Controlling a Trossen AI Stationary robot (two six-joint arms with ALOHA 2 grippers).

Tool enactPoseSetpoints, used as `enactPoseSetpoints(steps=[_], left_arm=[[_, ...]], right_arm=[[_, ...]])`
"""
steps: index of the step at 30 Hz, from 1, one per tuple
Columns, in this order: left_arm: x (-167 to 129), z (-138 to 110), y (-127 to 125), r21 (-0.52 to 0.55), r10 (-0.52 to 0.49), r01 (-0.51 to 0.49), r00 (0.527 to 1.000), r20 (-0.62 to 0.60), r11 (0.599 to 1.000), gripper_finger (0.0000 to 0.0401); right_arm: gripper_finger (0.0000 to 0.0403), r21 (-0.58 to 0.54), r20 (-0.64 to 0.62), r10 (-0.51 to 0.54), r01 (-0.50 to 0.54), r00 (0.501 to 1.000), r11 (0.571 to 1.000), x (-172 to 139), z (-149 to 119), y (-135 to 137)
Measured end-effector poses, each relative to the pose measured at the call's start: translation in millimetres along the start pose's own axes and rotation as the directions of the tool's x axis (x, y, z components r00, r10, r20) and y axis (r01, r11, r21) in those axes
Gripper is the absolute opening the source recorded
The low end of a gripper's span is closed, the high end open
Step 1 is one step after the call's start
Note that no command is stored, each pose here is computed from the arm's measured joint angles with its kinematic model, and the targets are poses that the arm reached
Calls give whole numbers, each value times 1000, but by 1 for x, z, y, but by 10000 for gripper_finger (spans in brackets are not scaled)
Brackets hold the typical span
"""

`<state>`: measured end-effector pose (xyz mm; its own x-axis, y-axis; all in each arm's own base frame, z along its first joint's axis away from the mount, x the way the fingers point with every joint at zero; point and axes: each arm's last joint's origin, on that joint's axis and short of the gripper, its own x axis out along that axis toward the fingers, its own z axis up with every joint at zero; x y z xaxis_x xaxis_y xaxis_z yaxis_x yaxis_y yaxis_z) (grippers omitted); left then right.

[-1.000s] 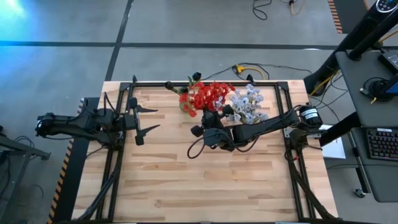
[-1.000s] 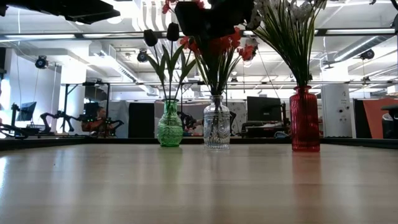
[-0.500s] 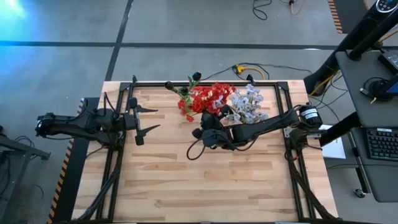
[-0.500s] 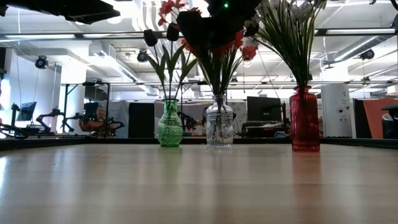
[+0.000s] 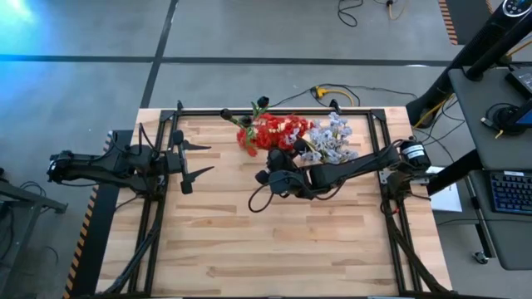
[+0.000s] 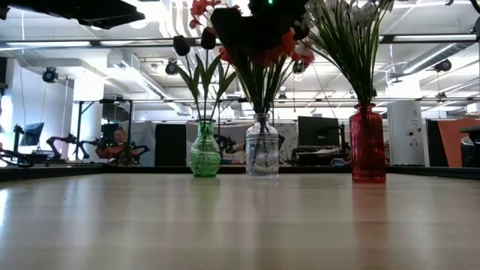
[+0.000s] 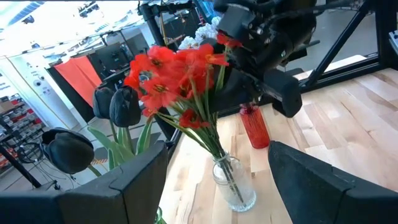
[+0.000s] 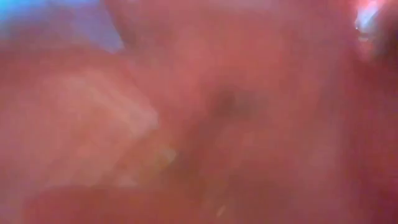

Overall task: Sort flowers into vase by color
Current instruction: Put the orange flowers into the transparent vase

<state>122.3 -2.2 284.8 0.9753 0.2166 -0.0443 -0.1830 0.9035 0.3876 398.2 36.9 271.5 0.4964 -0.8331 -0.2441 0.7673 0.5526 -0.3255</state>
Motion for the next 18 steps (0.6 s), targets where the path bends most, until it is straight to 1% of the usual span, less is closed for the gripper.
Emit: enactPoseSetpoints(steps=[9,18], left_arm=[[0,0,0,0,0,0,1000,0,1000,260],[0,0,0,0,0,0,1000,-1,1000,260]], right_arm=[[110,9,24,14,-14,1000,1000,-10,24,-1],[143,52,59,52,-55,997,997,-27,45,1]])
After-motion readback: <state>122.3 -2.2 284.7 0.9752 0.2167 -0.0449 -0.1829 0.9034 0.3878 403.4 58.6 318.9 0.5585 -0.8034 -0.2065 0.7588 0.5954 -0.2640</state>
